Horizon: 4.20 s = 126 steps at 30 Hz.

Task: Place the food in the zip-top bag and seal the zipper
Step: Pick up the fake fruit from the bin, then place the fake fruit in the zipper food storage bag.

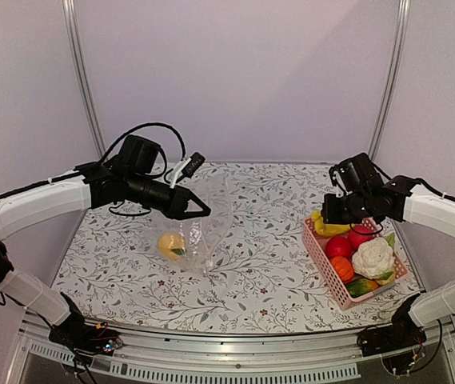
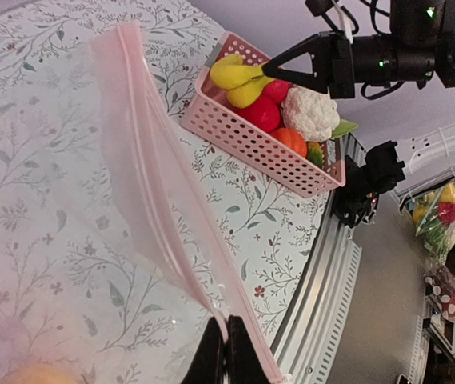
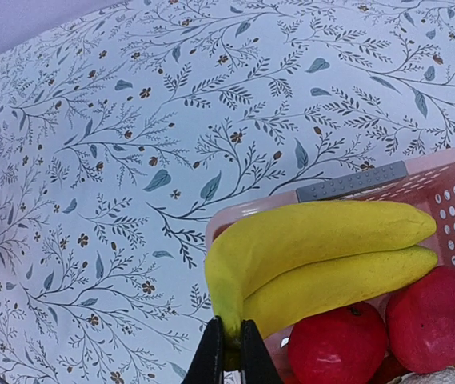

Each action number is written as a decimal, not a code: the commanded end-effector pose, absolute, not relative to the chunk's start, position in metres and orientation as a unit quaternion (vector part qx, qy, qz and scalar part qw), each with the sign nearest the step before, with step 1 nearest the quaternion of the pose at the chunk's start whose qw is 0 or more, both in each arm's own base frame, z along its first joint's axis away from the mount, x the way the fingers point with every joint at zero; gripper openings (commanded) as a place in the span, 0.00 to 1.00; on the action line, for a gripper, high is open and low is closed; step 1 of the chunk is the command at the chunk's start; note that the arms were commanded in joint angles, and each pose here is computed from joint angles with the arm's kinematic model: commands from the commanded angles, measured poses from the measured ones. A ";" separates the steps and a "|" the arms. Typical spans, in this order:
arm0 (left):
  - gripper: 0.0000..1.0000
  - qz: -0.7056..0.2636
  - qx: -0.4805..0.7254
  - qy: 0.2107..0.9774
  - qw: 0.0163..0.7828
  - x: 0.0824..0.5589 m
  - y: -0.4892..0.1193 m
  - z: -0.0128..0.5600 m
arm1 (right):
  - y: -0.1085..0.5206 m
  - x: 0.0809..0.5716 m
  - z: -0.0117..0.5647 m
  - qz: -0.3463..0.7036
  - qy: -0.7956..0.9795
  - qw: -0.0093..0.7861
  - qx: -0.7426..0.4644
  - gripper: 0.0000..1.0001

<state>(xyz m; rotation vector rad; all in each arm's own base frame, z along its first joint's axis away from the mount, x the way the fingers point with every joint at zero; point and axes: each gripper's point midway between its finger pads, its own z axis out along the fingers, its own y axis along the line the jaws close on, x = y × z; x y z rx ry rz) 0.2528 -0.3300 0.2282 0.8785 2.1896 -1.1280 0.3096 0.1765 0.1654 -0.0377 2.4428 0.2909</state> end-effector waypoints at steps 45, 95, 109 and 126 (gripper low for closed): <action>0.00 -0.464 0.342 0.787 0.221 0.237 -0.335 0.238 | 0.327 0.162 0.414 0.561 0.699 0.360 -0.259 0.00; 0.00 -0.554 0.390 0.711 0.187 0.202 -0.341 0.275 | 0.375 0.155 0.310 0.499 0.746 0.245 -0.366 0.00; 0.00 -0.575 0.394 0.700 0.156 0.195 -0.345 0.273 | 0.393 0.174 0.295 0.423 0.754 0.258 -0.431 0.00; 0.00 -0.580 0.389 0.701 0.144 0.196 -0.348 0.267 | 0.419 0.222 0.258 0.269 0.784 0.342 -0.442 0.00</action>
